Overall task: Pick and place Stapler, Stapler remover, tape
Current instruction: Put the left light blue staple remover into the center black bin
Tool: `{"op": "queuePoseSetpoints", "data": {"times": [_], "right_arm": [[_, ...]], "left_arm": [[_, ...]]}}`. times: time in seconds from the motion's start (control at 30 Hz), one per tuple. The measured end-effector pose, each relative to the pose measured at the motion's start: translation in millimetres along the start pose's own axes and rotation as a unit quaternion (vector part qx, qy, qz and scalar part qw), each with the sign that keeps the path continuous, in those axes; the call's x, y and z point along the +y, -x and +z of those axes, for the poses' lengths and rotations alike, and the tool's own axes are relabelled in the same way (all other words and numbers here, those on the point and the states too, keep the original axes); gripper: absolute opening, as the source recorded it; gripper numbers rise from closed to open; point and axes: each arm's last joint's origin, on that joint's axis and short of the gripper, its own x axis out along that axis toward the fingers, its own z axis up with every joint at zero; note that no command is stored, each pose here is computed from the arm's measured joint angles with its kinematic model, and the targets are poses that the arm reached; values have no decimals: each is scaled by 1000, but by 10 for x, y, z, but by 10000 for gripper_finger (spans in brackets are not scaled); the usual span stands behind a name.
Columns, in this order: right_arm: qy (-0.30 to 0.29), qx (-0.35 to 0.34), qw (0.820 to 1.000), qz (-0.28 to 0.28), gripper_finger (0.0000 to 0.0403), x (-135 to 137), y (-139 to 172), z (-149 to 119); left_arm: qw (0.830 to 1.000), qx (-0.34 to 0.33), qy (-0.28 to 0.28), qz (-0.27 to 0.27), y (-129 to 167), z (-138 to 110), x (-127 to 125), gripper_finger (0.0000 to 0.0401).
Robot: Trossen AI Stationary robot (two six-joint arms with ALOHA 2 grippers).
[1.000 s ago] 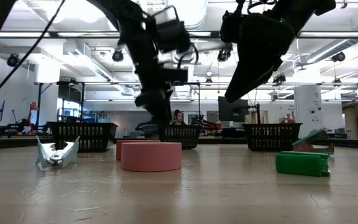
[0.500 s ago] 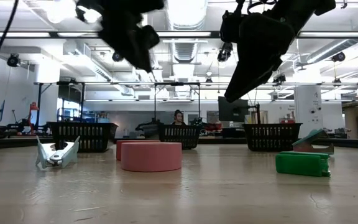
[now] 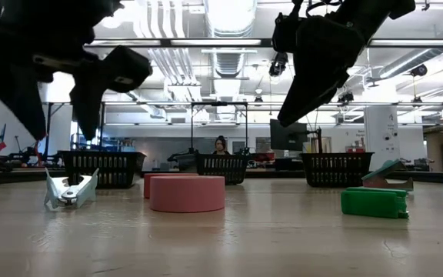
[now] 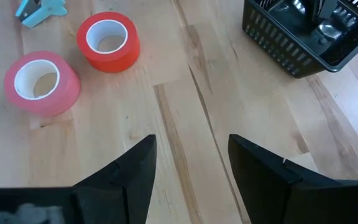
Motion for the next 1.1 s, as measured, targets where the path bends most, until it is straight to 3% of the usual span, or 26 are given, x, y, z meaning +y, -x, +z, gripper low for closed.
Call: {"op": "queuePoseSetpoints", "data": {"times": [0.2,0.73,0.97,1.1], "right_arm": [[0,0,1000,0,194,0,0,0],[-1,1,1000,11,194,11,7,11],[0,3,1000,10,194,12,0,8],[0,2,1000,10,194,12,1,9]], "left_arm": [[999,-6,-35,13,-85,-88,-44,175],[999,35,8,3,-286,-212,-65,174],[999,51,5,5,-380,-241,-61,172],[998,57,-19,9,-425,-243,-57,151]]}}
